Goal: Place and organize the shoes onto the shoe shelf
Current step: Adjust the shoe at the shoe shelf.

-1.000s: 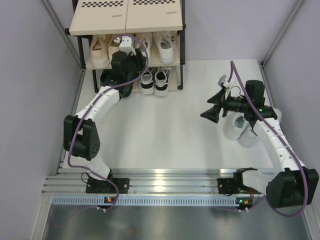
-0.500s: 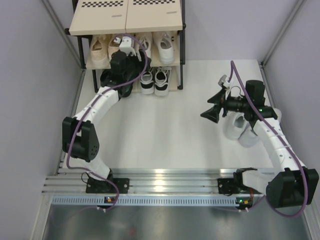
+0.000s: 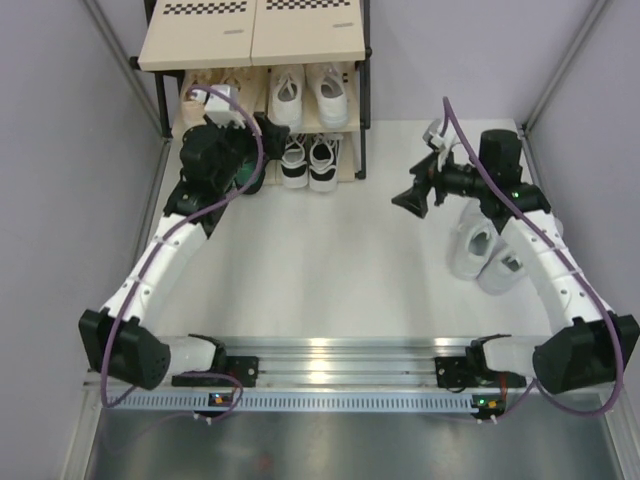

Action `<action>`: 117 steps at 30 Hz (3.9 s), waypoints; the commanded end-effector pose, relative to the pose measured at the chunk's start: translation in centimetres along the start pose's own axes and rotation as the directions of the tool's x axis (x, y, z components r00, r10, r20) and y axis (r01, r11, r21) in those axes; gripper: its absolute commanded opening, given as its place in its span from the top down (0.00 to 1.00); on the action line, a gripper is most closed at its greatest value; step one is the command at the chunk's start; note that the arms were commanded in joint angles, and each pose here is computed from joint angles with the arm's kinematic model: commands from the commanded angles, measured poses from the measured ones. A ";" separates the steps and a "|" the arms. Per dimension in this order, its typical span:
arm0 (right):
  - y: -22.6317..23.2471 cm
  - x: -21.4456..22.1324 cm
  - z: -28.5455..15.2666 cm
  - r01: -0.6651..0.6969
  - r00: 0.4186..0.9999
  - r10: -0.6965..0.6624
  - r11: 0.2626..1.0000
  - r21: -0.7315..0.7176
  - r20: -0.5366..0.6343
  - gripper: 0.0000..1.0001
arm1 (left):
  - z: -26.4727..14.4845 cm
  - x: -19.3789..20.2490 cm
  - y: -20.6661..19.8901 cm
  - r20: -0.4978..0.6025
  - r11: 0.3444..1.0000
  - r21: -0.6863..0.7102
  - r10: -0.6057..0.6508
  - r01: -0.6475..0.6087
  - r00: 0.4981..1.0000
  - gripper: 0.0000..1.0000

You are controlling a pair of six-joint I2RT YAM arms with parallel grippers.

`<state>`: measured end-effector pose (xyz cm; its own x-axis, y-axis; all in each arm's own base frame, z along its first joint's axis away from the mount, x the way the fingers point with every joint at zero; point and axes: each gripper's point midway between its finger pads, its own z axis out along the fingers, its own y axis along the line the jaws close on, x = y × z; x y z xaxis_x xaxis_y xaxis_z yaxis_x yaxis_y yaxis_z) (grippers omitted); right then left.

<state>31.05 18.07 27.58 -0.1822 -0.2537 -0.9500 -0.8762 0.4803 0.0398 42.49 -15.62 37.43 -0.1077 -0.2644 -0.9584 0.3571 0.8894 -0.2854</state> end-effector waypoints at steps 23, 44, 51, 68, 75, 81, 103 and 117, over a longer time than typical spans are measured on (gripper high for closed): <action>-9.4 -16.7 16.9 -0.083 0.964 -0.097 0.779 0.621 0.249 0.10 | -24.7 10.0 0.8 -0.037 0.972 -0.089 -0.220 0.216 0.975 0.05; -13.1 -14.0 20.1 -0.120 0.962 -0.070 0.758 0.642 0.262 0.38 | -27.0 9.4 0.6 0.022 0.962 -0.080 -0.262 0.263 0.965 0.05; -11.8 -14.4 20.5 -0.122 0.960 -0.052 0.806 0.580 0.274 0.61 | -27.1 9.3 0.6 0.025 0.963 -0.079 -0.257 0.258 0.966 0.04; -6.9 -15.1 21.9 -0.193 0.954 0.061 0.872 0.449 0.293 0.80 | -27.4 8.9 0.3 0.038 0.962 -0.065 -0.264 0.267 0.964 0.04; -4.9 -15.5 22.4 -0.195 0.953 0.070 0.886 0.420 0.294 0.81 | -27.8 8.8 0.2 0.047 0.961 -0.058 -0.268 0.271 0.962 0.04; -3.5 -16.0 22.7 -0.195 0.952 0.076 0.897 0.396 0.296 0.81 | -27.9 8.7 0.1 0.047 0.960 -0.054 -0.274 0.276 0.961 0.04; -3.5 -18.1 17.8 -0.084 0.960 -0.067 0.856 0.509 0.271 0.27 | -28.1 8.5 -0.2 0.047 0.957 -0.039 -0.287 0.289 0.957 0.04; 2.4 -8.2 4.8 0.271 0.962 -0.269 0.960 0.073 -0.035 0.01 | -25.9 10.8 -2.0 -0.125 0.911 -0.019 -0.410 0.411 0.903 0.02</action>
<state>35.83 29.63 36.80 0.0742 -0.3508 -0.9335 -0.7753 0.5685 -0.2752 16.40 -8.88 27.46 -0.2745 -0.5474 -0.7906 0.2392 0.7575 -0.6075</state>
